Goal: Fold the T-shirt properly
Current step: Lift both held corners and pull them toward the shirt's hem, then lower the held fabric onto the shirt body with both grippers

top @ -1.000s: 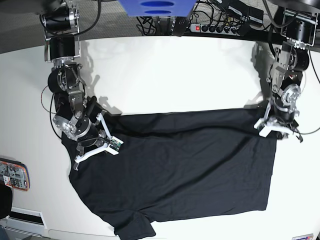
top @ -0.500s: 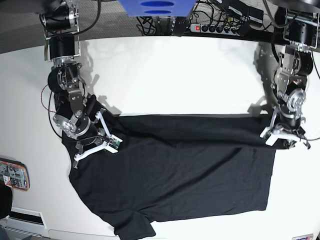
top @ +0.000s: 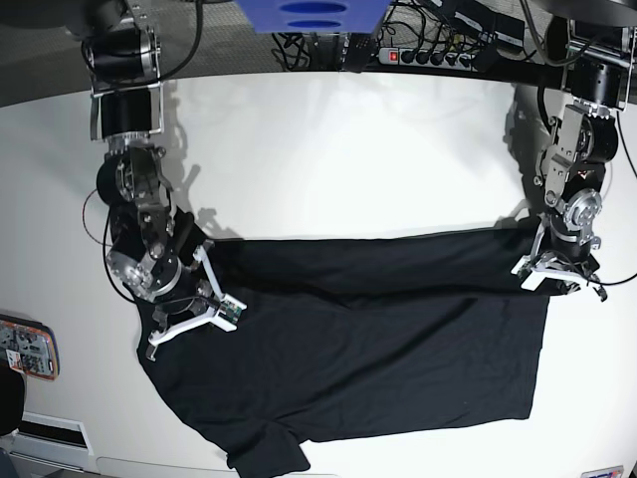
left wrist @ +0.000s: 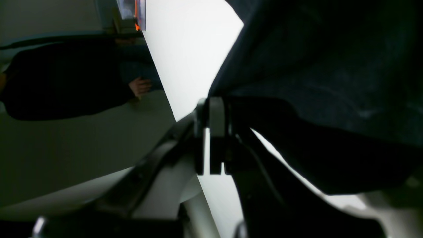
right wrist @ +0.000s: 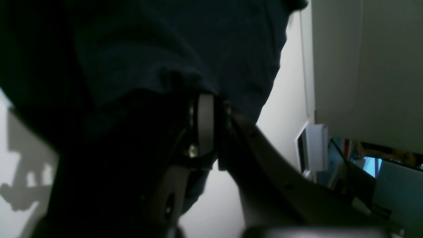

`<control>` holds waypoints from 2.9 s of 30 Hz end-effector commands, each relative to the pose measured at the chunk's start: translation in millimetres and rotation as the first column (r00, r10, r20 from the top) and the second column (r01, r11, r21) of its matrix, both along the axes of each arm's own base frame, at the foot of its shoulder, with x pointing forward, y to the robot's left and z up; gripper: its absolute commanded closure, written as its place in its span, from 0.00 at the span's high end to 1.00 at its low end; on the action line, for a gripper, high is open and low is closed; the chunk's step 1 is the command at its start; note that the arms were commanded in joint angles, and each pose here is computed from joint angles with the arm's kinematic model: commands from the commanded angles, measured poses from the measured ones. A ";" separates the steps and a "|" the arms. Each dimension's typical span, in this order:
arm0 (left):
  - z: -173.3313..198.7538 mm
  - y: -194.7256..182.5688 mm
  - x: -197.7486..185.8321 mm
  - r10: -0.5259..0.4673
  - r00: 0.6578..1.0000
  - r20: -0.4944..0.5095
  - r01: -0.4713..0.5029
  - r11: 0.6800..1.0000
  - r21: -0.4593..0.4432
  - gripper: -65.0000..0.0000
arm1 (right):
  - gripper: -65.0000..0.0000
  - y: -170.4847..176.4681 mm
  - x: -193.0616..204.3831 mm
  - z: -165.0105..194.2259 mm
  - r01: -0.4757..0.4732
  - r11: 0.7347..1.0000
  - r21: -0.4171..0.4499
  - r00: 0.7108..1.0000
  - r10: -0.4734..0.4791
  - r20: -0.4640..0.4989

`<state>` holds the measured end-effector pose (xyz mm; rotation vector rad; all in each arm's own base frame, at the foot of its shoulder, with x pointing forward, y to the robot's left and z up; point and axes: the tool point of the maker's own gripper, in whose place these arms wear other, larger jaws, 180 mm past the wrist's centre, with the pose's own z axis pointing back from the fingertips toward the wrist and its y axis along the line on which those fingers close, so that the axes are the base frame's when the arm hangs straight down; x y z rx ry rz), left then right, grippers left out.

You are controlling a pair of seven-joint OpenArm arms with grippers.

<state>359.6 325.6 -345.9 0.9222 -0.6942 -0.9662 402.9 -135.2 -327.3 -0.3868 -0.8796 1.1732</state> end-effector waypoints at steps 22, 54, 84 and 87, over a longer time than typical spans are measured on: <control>18.3 1.4 9.6 -0.045 0.998 0.037 0.040 0.991 0.130 0.03 | 0.14 1.1 25.5 -7.3 -0.023 0.999 0.048 1.000 0.024 -0.019; 12.1 44.4 20.4 0.059 0.998 0.007 -0.059 0.984 0.165 0.04 | 0.16 51.9 66.1 66.1 -0.070 0.982 0.178 0.970 0.026 0.242; 30.3 14.3 48.8 0.002 0.998 0.067 -0.017 0.975 0.222 0.04 | 0.16 61.1 62.9 99.9 -0.113 0.954 0.279 0.951 0.022 0.310; 28.1 13.5 48.4 0.007 0.998 0.065 -0.020 0.980 0.197 0.04 | 0.16 61.1 62.9 99.9 -0.113 0.954 0.279 0.951 0.022 0.310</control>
